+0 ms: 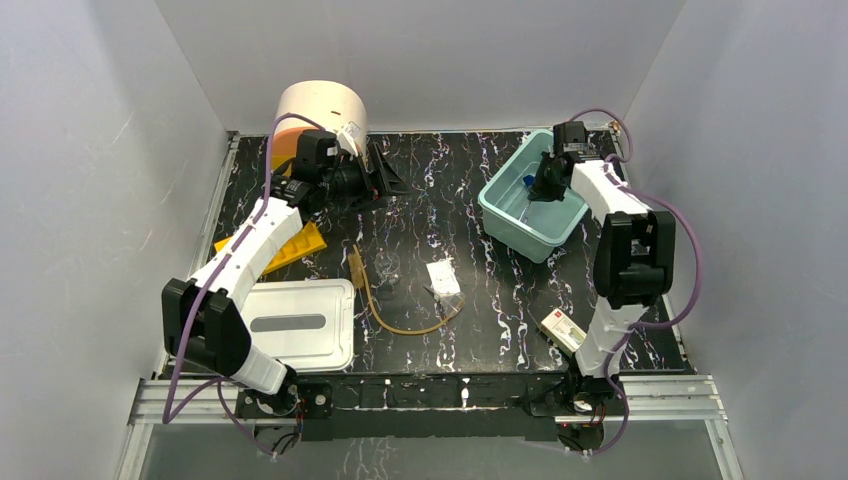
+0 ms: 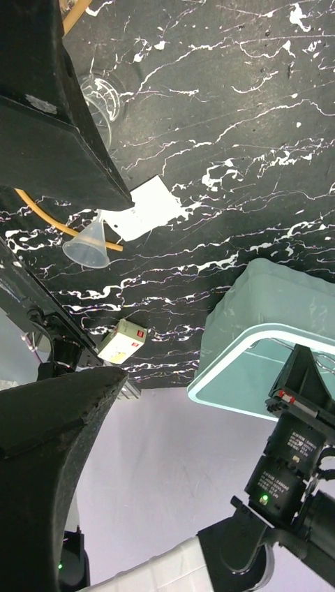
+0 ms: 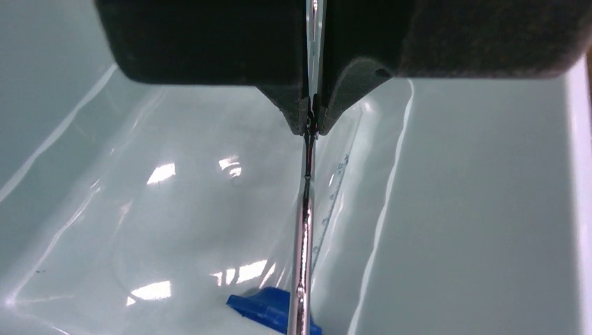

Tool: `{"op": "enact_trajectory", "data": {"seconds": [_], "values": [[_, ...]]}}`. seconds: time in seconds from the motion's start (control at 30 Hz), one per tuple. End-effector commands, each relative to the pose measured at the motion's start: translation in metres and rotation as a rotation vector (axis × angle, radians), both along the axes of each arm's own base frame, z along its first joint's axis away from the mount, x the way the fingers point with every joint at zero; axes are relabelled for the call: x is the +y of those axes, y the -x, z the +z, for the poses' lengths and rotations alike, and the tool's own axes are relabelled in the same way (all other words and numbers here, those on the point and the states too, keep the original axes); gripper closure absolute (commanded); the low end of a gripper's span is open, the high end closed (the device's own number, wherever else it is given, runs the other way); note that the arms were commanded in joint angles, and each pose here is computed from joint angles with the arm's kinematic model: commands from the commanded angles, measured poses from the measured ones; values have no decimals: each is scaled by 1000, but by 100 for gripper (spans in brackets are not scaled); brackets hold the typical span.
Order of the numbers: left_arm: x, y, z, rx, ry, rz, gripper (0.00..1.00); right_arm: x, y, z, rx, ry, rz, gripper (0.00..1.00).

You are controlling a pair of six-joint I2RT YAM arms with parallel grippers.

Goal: Organize the chemistry lab equipment

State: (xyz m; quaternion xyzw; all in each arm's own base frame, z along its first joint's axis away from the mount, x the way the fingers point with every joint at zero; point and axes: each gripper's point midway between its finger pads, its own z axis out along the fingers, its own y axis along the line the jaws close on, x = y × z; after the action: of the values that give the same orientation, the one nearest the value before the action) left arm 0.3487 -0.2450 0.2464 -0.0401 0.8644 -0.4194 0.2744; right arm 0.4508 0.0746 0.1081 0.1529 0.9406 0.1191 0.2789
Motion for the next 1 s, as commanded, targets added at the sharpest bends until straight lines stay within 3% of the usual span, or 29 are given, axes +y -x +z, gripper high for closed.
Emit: {"op": "enact_trajectory", "data": {"seconds": [0.0,0.23,0.47,0.7,0.97], "values": [[7,9,11,-32,-9,0,19,-10,-23,10,-23,29,-69,100],[11,9,7,-28,-29,16,19,-30,-21,-17,65,106,-149,100],[8,7,4,-14,-25,9,19,-29,-26,-36,104,82,-162,91],[7,4,4,-12,-29,8,19,-24,-37,-33,80,54,-161,72],[8,0,6,-28,-46,2,19,-29,-43,1,31,82,-160,55]]}}
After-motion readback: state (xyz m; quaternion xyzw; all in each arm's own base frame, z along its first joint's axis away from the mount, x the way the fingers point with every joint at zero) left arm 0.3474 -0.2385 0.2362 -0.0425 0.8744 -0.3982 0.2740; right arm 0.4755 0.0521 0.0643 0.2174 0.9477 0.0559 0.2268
